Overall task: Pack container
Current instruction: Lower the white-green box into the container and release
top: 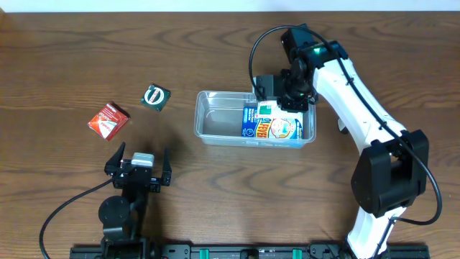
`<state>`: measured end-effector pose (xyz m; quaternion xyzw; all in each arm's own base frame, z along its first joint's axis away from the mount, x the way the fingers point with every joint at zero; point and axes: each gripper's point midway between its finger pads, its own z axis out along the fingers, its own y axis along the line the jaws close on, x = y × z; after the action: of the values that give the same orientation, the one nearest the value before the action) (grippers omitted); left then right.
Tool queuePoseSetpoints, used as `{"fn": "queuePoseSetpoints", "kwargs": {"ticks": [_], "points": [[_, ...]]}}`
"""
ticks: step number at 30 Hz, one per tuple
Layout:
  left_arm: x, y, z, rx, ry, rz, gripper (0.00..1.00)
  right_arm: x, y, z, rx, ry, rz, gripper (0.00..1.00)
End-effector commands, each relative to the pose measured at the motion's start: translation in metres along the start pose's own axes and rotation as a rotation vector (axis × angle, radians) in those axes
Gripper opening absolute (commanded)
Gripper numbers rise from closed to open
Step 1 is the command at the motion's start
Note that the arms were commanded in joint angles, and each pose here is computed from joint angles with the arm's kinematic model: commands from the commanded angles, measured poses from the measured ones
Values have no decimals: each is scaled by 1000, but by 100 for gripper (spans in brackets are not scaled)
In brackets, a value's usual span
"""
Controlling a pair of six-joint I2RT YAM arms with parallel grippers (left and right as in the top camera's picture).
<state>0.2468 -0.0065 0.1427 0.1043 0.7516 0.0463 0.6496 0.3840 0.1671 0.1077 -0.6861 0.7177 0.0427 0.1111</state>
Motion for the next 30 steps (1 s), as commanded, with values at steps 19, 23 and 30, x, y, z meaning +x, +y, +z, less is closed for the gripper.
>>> {"fn": "queuePoseSetpoints", "kwargs": {"ticks": [19,23,30], "points": [[16,-5,1,19,47,5,98,-37,29,-32,-6,-75,-13,39],[16,-5,1,19,47,6,98,-78,56,-67,-34,-241,45,99],[16,-5,1,19,47,5,98,-130,99,-108,-162,-496,19,99]]}}
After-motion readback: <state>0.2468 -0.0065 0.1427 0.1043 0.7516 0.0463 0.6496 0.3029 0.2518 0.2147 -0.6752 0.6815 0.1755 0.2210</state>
